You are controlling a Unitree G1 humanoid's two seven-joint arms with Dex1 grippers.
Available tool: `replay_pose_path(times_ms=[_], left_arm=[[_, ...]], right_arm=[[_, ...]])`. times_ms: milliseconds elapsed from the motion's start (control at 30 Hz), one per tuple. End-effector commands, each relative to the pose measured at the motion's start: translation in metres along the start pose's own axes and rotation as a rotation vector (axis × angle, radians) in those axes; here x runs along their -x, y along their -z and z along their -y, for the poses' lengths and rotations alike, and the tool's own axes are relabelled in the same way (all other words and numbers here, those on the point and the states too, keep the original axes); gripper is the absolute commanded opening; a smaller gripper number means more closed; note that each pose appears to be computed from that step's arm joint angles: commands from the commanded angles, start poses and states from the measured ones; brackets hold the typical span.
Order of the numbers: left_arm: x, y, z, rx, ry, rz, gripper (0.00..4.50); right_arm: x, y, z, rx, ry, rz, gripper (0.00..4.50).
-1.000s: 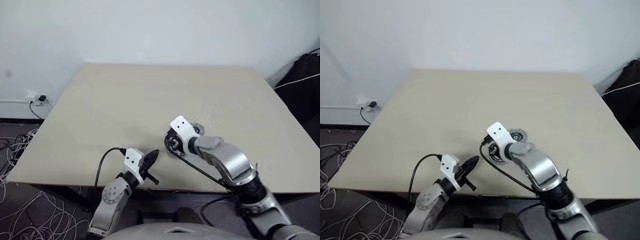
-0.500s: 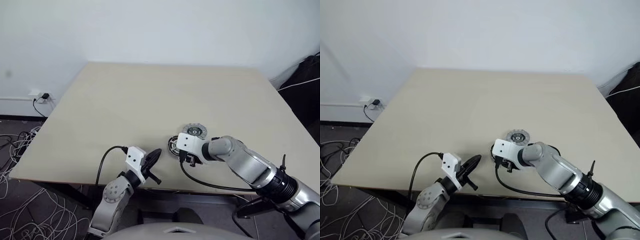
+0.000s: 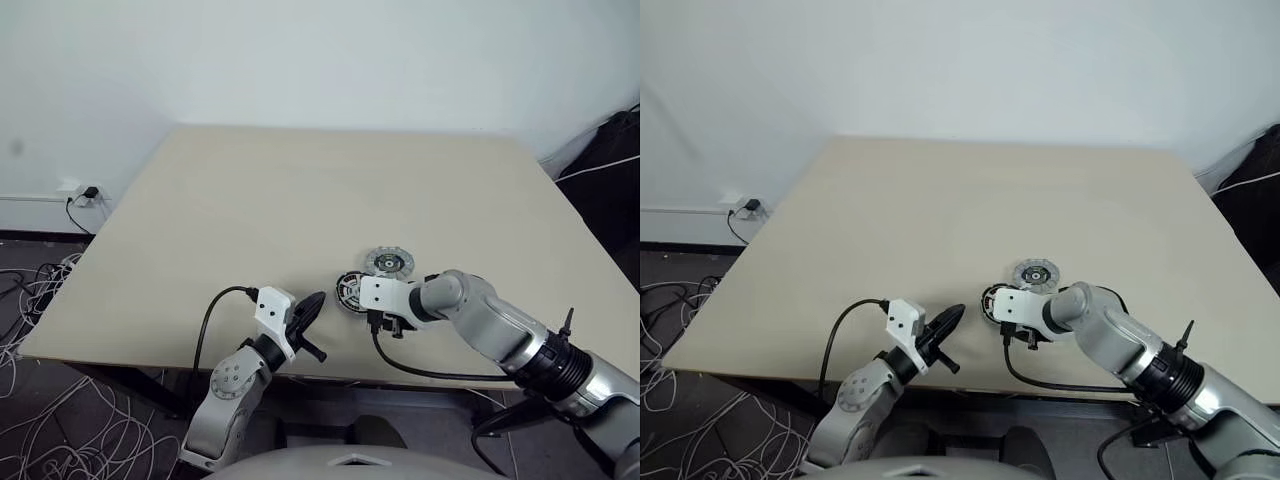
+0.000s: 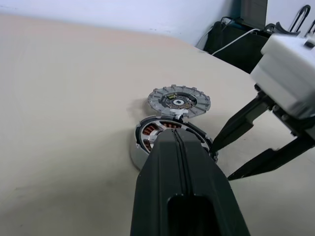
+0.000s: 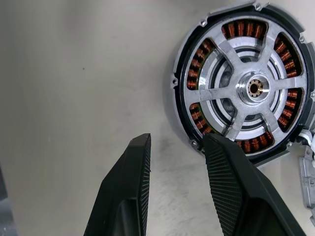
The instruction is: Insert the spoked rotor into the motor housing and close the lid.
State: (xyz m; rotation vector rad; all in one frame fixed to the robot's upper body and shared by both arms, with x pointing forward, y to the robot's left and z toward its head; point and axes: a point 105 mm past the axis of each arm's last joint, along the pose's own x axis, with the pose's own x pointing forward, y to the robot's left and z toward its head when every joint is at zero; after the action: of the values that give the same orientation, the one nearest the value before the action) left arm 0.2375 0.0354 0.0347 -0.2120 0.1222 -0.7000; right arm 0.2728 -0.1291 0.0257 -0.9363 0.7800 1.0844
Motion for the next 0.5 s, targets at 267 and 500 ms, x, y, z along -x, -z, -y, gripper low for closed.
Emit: replay_pose_path(times_ms=[267,500], left_arm=[[0.0008,-0.0152,0.0053,-0.018,0.023,0.059,0.0],[-0.0004,-0.0135,0.0082,-0.016,0.023,0.059,0.0]], right_arm=[[0.002,-0.012,0.0116,0.03,0.035,0.025,1.8],[-0.0009,-0.0131,0.0136,0.011,0.044,0.031,0.13]])
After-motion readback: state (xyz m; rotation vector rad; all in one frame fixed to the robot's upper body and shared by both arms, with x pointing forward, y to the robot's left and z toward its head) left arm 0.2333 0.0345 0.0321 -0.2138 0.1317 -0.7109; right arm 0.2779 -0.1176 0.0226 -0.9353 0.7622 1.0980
